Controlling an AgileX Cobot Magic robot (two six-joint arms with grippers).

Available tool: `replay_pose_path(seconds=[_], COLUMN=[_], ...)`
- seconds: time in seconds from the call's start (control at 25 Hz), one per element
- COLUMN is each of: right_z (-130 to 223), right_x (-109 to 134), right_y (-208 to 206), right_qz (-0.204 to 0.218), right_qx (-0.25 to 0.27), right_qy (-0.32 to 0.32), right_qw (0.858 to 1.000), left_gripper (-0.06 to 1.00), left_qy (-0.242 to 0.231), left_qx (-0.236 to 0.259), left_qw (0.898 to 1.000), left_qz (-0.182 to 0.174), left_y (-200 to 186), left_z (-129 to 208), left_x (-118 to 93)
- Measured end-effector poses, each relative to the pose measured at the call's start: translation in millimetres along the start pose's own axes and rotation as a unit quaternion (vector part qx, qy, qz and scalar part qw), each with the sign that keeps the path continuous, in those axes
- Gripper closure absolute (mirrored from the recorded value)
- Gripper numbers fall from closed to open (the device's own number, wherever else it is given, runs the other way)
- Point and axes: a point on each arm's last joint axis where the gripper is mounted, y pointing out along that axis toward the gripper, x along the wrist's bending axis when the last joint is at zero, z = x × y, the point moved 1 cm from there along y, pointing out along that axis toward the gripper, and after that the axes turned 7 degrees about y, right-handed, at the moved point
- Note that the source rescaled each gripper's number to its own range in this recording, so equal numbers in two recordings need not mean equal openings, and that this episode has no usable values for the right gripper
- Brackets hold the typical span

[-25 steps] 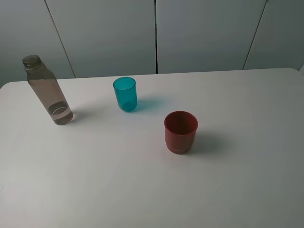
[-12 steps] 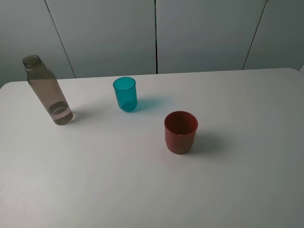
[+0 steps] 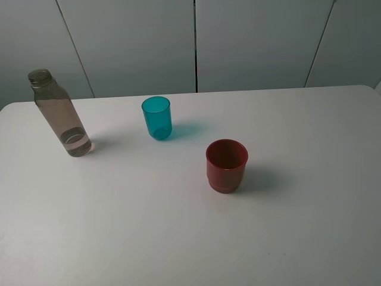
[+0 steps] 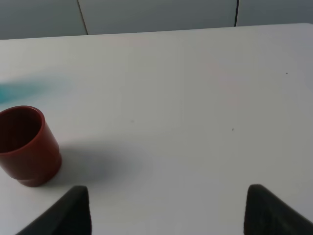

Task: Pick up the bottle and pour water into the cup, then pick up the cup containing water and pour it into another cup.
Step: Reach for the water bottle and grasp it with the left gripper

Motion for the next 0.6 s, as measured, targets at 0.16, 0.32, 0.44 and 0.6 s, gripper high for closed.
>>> replay_pose_path(seconds=[0.16, 0.32, 0.44, 0.6], right_z=[0.0, 0.0, 0.0, 0.0], right_x=[0.0, 0.0, 0.0, 0.0], right_y=[0.0, 0.0, 0.0, 0.0], right_qz=[0.0, 0.0, 0.0, 0.0], right_qx=[0.0, 0.0, 0.0, 0.0], right_qy=[0.0, -0.003, -0.003, -0.003], right_qw=[1.0, 1.0, 1.0, 1.0], left_gripper=[-0.05, -0.05, -0.05, -0.05], left_qy=[0.002, 0.006, 0.007, 0.012], left_qx=[-0.001, -0.008, -0.016, -0.027], left_qw=[1.0, 1.0, 1.0, 1.0], left_qz=[-0.002, -0.006, -0.008, -0.01], left_y=[17.1, 38.7, 56.9, 83.0], left_z=[-14.5, -30.5, -42.2, -55.4], left_x=[3.6, 7.9, 10.4, 13.2])
